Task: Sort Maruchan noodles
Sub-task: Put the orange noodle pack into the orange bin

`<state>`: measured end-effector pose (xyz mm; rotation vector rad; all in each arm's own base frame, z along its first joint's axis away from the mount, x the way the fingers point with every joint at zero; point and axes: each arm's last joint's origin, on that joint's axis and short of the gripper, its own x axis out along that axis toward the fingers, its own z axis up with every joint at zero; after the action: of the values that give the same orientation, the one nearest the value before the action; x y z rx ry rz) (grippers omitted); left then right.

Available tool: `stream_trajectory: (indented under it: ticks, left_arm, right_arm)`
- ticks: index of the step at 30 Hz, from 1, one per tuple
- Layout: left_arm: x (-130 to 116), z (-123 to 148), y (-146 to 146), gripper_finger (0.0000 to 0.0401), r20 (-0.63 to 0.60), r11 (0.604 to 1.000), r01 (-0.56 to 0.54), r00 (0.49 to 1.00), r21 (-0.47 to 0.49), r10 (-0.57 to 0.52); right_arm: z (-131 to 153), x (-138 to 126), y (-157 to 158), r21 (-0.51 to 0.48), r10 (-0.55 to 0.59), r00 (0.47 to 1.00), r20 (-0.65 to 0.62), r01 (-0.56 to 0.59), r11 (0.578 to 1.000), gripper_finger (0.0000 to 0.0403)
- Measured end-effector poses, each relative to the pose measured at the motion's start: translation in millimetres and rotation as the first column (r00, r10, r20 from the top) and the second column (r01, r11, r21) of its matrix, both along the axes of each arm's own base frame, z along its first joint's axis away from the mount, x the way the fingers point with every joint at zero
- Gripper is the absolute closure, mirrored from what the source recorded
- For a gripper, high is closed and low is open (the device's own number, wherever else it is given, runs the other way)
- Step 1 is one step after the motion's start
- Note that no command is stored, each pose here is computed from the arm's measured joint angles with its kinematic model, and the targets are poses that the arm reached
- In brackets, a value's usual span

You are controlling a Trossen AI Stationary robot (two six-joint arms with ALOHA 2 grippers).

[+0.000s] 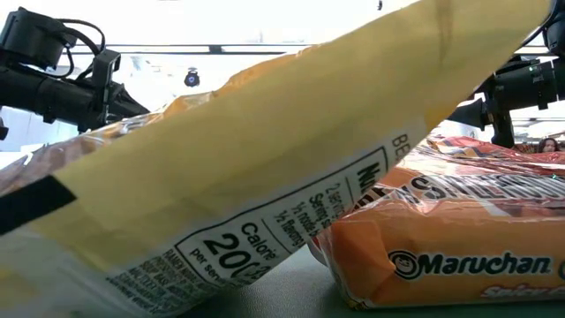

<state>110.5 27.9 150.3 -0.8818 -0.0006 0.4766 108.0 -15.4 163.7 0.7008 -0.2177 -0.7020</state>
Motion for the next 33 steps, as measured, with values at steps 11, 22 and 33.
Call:
stream_trajectory:
  ticks: [11,22,33]
  left_arm:
    - [0.5,4.6,0.9,0.0282,0.048,1.000,-0.028,0.998,0.009,0.027]
    - [1.8,15.5,0.6,0.0282,0.140,0.997,-0.009,0.990,0.074,-0.001]
    - [2.4,15.0,0.0,0.0282,0.130,0.996,0.022,0.991,0.084,-0.033]
  right_arm:
    - [0.1,0.0,0.0,0.000,0.000,1.000,0.001,0.000,1.000,0.0300]
    - [0.1,0.0,0.0,0.000,0.000,1.000,0.001,0.000,1.000,0.0300]
    - [0.1,0.0,0.0,0.000,0.000,1.000,0.001,0.000,1.000,0.0300]
